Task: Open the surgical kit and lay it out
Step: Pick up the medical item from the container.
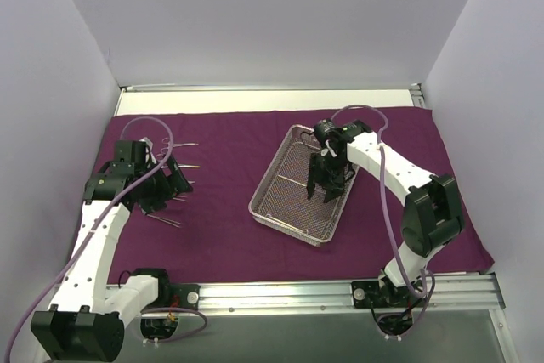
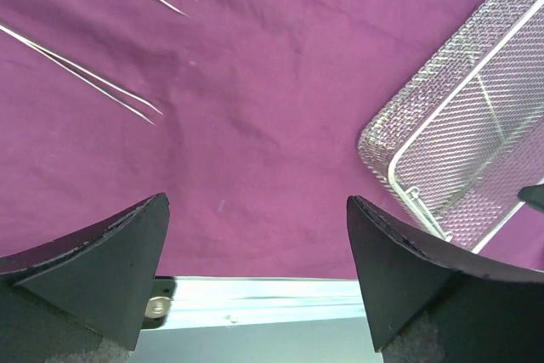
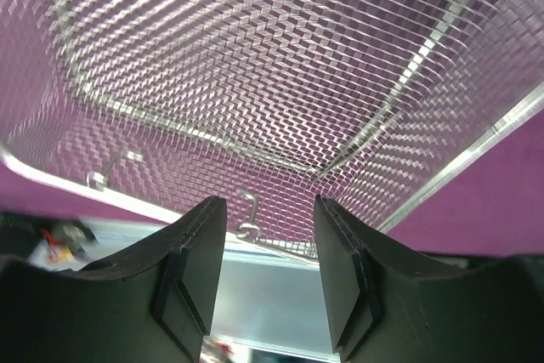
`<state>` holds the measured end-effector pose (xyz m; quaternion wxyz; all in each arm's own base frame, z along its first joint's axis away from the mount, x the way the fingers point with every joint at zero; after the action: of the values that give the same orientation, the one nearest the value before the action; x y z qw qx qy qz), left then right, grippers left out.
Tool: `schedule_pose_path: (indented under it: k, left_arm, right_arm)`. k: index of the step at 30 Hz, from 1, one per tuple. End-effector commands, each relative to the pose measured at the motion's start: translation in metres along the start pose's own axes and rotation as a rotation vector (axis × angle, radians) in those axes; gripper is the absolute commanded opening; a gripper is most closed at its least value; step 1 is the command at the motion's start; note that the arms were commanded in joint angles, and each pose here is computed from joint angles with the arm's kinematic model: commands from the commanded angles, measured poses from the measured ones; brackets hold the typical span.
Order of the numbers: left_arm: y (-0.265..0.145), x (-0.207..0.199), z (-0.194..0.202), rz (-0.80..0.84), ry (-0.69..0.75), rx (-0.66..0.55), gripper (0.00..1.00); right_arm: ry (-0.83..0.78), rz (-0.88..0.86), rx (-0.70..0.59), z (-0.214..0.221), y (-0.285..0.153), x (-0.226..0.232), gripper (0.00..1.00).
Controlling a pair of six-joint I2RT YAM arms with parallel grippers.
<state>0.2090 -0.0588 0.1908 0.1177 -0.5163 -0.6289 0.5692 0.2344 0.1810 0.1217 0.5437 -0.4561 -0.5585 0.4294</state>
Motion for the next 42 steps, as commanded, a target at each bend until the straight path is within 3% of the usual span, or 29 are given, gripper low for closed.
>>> schedule_pose_path:
  k: [1, 6, 13, 26, 36, 42]
  left_arm:
    - [-0.021, -0.003, -0.013, -0.028, 0.095, -0.086, 0.94]
    - [-0.032, -0.011, -0.015, -0.057, 0.173, -0.123, 0.94]
    - [-0.025, -0.031, -0.013, -0.023, 0.24, -0.095, 0.94]
    - [-0.019, -0.042, -0.009, -0.051, 0.327, -0.063, 0.94]
    - [-0.013, -0.045, -0.015, -0.078, 0.325, -0.043, 0.94]
    - [-0.007, -0.039, -0.013, -0.108, 0.319, -0.027, 0.94]
  right_arm:
    - [0.182, 0.131, -0.026, 0.008, -0.01, -0.011, 0.46]
    - [0.283, 0.236, -0.035, 0.013, 0.007, -0.014, 0.46]
    - [0.299, 0.385, -0.004, 0.025, 0.035, -0.01, 0.47]
    - [0.382, 0.434, 0.042, 0.067, 0.049, -0.042, 0.42]
    - [0.354, 0.374, 0.101, 0.082, 0.089, -0.047, 0.24]
    - [0.294, 0.348, 0.095, 0.067, 0.094, -0.039, 0.0]
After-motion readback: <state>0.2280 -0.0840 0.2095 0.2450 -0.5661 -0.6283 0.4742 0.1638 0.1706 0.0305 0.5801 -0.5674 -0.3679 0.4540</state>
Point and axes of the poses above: each gripper's point midway between its finger pads, its own y axis out along the fingers, its own x axis along the line the jaws close on, z = x × y, the point moved 2 cm from there along -y, back along the fingers, and after that the axes turned 6 degrees about -y, right-handed, at the moved point
